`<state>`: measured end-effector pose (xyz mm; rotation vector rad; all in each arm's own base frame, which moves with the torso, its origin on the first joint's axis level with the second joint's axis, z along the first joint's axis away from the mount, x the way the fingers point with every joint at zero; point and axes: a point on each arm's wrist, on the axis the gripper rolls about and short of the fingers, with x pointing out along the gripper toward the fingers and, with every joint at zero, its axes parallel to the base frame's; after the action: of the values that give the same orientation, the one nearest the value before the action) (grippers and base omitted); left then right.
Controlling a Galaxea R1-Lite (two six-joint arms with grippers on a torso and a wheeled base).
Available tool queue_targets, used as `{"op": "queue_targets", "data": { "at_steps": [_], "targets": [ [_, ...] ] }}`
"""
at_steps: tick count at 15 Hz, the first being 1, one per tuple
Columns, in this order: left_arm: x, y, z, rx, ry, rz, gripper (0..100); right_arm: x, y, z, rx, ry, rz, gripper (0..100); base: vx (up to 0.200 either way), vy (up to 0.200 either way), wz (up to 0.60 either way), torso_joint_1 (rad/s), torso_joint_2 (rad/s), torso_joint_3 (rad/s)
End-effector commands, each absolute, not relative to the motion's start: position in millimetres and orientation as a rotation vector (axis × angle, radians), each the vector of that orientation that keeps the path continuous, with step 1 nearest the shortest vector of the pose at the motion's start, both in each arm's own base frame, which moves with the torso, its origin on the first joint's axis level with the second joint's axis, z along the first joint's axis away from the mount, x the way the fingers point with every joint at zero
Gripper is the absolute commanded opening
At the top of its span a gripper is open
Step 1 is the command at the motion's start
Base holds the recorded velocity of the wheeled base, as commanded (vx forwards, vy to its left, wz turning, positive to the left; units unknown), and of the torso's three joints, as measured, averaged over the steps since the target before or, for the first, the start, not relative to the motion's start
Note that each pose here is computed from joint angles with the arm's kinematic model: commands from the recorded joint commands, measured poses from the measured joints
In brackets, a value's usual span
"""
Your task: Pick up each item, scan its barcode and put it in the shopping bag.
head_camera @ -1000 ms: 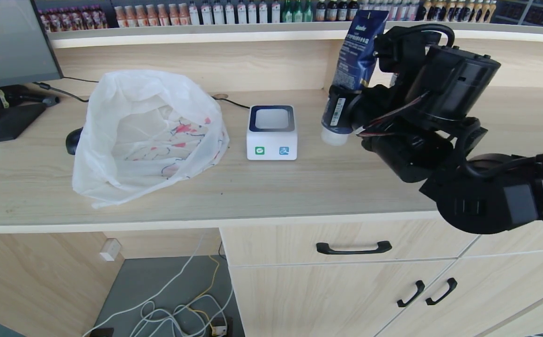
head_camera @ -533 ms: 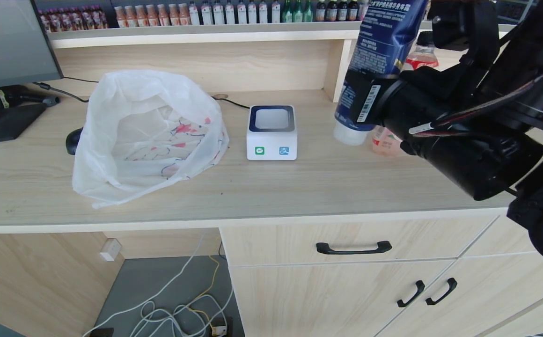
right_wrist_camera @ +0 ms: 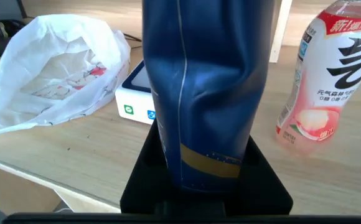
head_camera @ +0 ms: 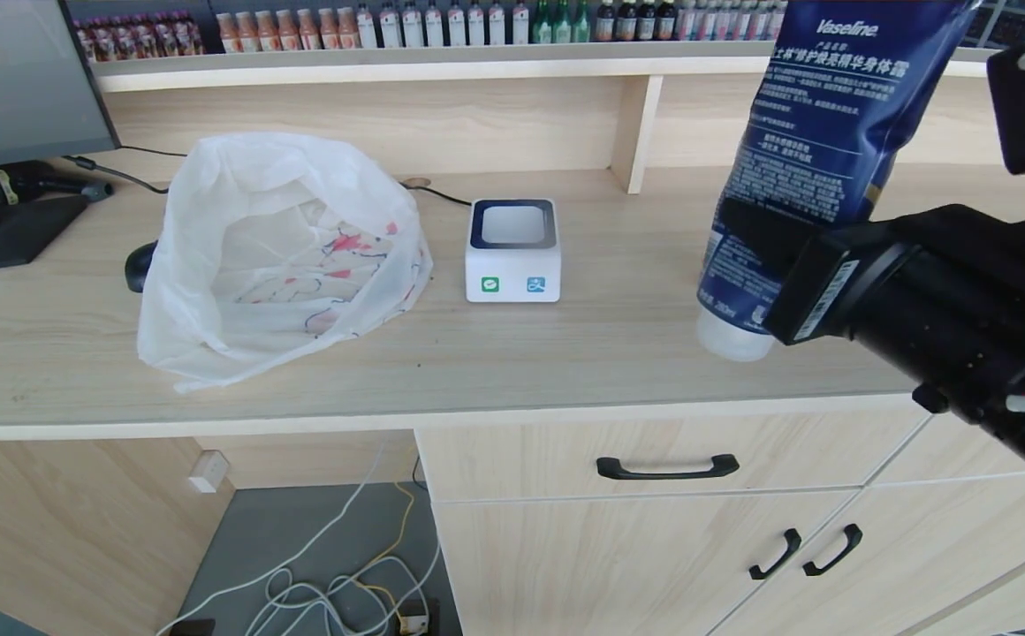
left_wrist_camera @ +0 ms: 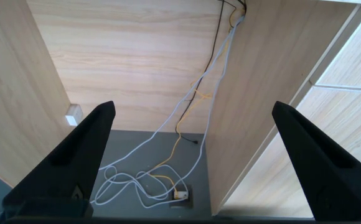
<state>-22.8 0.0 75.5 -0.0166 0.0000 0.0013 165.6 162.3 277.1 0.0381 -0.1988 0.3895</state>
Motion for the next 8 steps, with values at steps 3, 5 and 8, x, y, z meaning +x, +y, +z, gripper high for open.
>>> {"op": "queue_targets", "data": {
  "at_steps": [3, 5, 8],
  "targets": [
    [-23, 0, 76, -0.017, 0.002, 0.002, 100, 139, 138, 275, 0.059, -0.219, 0.404, 0, 0.000, 0.000, 0.00, 0.000, 0.00, 0.000],
    [-23, 0, 76, -0.017, 0.002, 0.002, 100, 135, 135, 273, 0.065, -0.216, 0.416, 0, 0.000, 0.000, 0.00, 0.000, 0.00, 0.000],
    [-23, 0, 76, -0.017, 0.002, 0.002, 100, 125, 145, 270, 0.170, -0.179, 0.494, 0, 0.000, 0.000, 0.00, 0.000, 0.00, 0.000]
  ]
}}
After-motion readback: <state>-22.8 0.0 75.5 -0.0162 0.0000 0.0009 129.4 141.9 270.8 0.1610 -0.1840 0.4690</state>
